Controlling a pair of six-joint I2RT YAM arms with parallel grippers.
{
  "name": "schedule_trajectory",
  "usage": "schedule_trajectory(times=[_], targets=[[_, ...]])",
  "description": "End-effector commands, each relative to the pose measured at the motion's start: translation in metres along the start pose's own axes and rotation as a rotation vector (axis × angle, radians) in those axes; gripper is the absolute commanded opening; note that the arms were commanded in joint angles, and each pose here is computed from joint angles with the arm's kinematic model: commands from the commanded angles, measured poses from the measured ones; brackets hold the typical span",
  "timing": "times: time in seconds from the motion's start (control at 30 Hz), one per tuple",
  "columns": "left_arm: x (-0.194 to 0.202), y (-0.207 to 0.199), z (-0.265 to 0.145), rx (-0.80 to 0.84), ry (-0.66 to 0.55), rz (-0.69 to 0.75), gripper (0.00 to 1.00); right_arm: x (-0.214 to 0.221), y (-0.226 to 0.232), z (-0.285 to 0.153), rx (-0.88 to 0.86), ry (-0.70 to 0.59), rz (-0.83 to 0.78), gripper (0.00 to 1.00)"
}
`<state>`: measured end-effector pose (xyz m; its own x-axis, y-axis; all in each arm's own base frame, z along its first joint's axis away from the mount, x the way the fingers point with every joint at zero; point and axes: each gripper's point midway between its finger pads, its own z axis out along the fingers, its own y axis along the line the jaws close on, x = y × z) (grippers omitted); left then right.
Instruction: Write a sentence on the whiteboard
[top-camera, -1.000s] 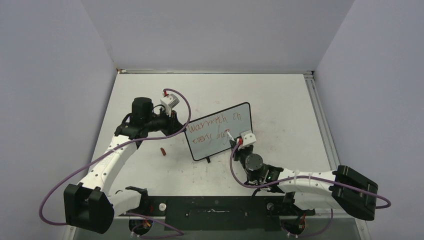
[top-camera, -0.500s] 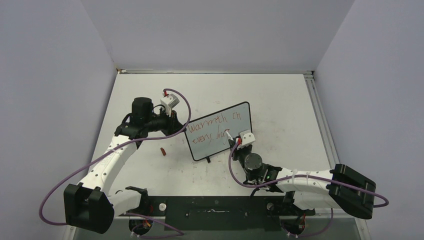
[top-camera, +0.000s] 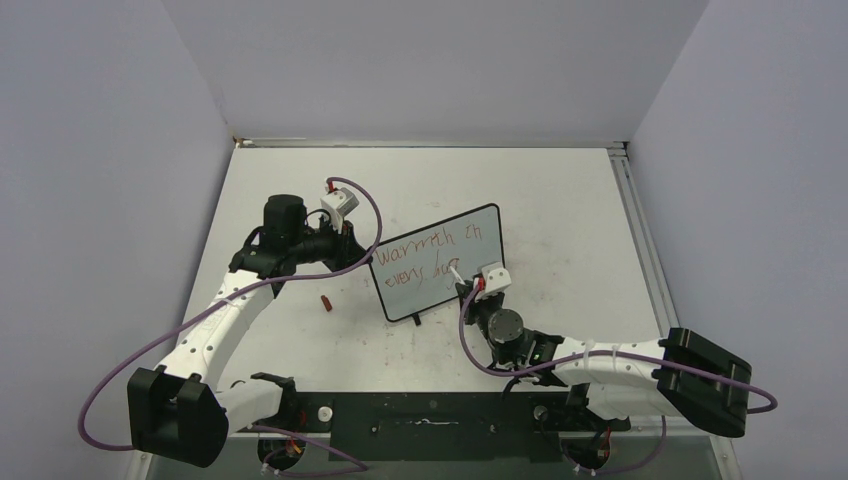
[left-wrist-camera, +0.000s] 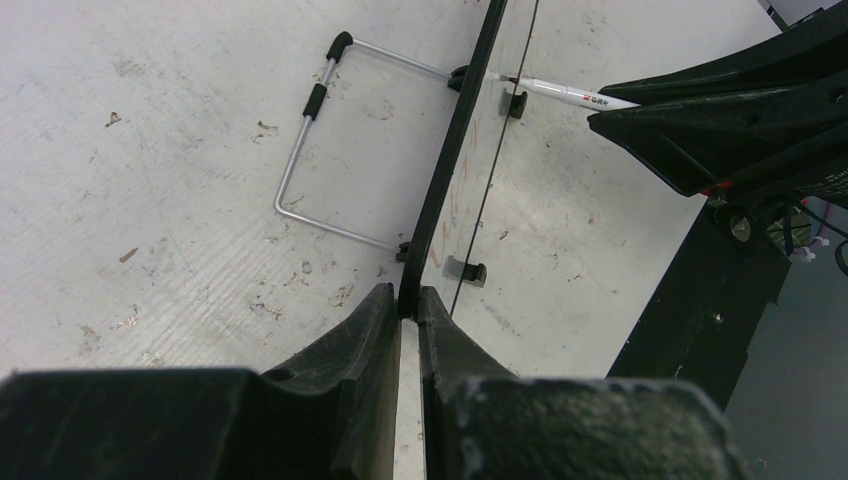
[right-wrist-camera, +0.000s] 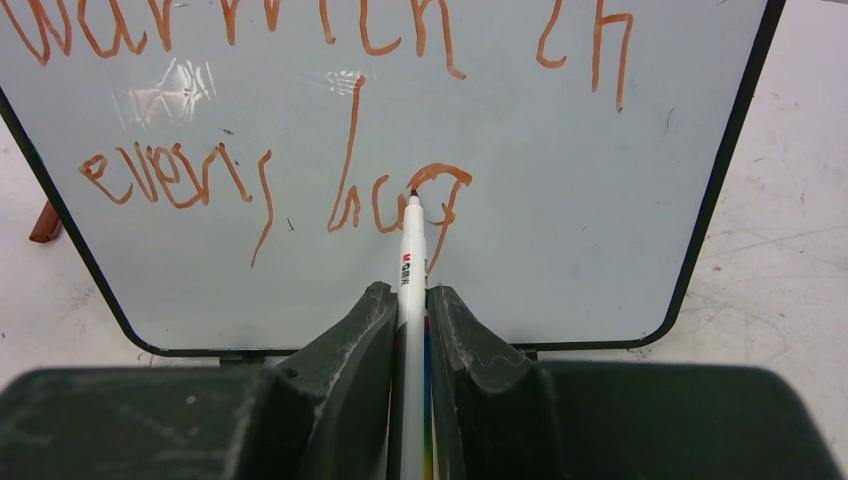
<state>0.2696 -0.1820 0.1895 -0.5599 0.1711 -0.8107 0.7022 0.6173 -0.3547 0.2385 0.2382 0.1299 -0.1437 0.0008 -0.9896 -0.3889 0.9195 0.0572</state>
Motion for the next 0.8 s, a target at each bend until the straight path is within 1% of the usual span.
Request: schedule_trajectory(times=[0.0,0.6,0.77], targets=[[0.012,0.006,0.000,-0.025,0.040,-0.017,0.00,0.010,-0.001,-0.002,0.010,0.023,0.019,0.05],[0.012,0.006,0.000,-0.024,0.041,-0.017,0.00,0.024,-0.009,-0.003,0.044,0.053,0.013,0.05],[0.012,0.006,0.000,-0.024,0.039,-0.017,0.00,0.022,-0.013,-0.003,0.063,0.045,0.010,0.05]])
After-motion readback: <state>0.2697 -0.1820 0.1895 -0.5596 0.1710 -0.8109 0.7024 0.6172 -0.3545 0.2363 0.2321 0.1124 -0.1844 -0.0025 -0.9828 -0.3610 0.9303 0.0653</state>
